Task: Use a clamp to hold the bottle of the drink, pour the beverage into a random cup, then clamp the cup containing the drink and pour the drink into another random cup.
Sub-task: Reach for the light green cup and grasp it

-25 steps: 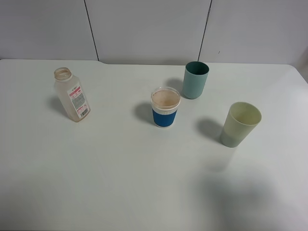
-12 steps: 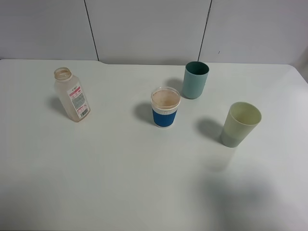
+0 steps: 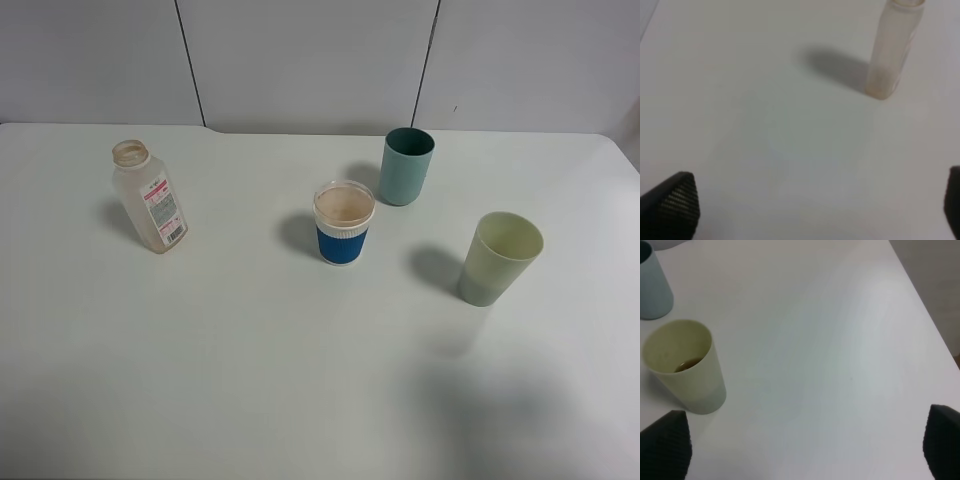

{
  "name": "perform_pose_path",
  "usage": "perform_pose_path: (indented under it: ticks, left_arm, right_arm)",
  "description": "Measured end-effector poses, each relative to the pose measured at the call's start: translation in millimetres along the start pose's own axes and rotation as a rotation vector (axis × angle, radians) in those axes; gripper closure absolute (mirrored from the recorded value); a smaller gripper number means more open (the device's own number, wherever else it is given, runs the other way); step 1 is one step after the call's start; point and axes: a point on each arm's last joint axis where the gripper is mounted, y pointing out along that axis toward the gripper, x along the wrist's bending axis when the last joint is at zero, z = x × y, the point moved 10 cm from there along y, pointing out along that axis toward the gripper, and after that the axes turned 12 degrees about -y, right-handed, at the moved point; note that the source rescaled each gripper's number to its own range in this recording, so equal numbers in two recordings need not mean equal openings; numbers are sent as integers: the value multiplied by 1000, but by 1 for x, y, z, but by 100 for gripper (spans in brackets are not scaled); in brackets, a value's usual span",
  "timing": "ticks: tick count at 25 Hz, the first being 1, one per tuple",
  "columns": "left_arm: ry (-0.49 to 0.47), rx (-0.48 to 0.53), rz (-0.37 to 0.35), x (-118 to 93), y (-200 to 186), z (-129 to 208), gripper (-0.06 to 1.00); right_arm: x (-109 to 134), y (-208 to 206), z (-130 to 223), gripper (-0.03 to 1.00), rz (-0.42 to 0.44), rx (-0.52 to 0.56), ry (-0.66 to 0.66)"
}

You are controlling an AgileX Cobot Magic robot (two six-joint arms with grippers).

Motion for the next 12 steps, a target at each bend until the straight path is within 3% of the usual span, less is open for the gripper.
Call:
perform_pose_path:
  ticks: [12]
  left_arm:
    - [0,0,0,0,0,0,-5]
  right_arm:
    - [0,0,0,19,0,0,0]
